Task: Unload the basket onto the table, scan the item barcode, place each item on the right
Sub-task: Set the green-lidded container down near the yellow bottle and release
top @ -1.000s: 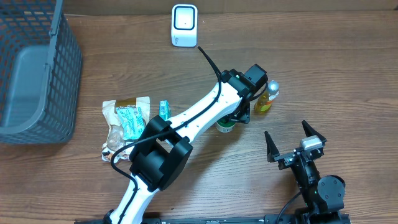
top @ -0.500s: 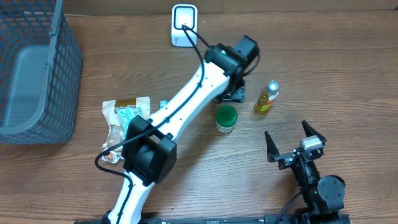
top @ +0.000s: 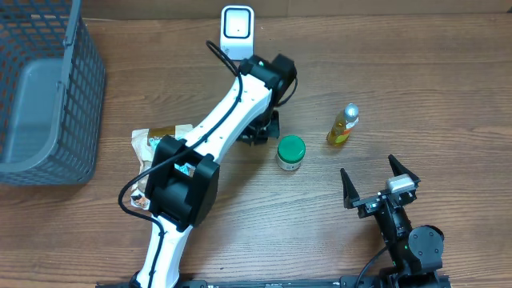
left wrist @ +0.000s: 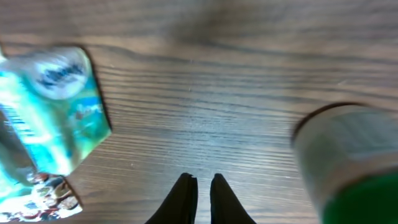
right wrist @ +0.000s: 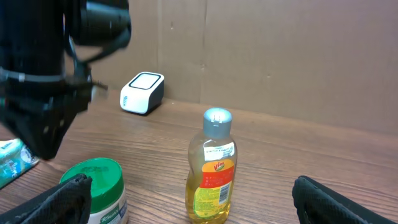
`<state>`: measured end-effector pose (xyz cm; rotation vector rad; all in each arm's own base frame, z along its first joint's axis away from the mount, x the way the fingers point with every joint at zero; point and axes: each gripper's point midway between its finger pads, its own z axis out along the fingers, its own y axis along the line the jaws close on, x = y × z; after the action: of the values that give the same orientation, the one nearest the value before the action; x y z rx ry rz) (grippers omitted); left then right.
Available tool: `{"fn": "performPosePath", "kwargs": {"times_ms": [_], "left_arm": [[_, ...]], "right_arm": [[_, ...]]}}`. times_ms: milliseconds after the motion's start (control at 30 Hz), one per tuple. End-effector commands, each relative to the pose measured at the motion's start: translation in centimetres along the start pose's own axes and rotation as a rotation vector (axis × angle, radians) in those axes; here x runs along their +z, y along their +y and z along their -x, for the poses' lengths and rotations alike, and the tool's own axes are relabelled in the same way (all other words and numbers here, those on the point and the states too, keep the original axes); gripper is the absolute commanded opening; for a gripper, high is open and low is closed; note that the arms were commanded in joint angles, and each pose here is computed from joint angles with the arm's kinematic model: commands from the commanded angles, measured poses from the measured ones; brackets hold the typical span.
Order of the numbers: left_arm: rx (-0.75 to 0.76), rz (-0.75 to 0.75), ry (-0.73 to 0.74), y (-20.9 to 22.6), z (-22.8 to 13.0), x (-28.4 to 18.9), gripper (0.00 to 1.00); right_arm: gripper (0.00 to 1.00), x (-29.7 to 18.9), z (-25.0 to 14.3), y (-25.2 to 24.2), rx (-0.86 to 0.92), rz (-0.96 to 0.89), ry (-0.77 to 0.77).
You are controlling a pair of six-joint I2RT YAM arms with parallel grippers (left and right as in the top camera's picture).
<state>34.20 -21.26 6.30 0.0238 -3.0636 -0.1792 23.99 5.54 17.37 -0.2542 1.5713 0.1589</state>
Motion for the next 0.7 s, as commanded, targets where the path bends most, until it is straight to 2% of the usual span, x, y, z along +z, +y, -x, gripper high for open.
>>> {"fn": "performPosePath", "kwargs": {"times_ms": [0, 367, 667], "left_arm": [[0.024, -0.038, 0.037, -1.2, -1.5, 0.7, 0.10], [0.086, -0.178, 0.058, -5.9, -3.2, 1.0, 0.10], [0.167, -0.210, 0.021, -9.2, -4.7, 0.7, 0.11]], "right_arm": [[1.00, 0.0, -0.2, -0.2, 0.002, -0.010, -0.002], [1.00, 0.0, -0.2, -0.2, 0.002, -0.009, -0.002], [1.00, 0.0, -0.2, -0.2, 0.002, -0.009, -0.002]]}}
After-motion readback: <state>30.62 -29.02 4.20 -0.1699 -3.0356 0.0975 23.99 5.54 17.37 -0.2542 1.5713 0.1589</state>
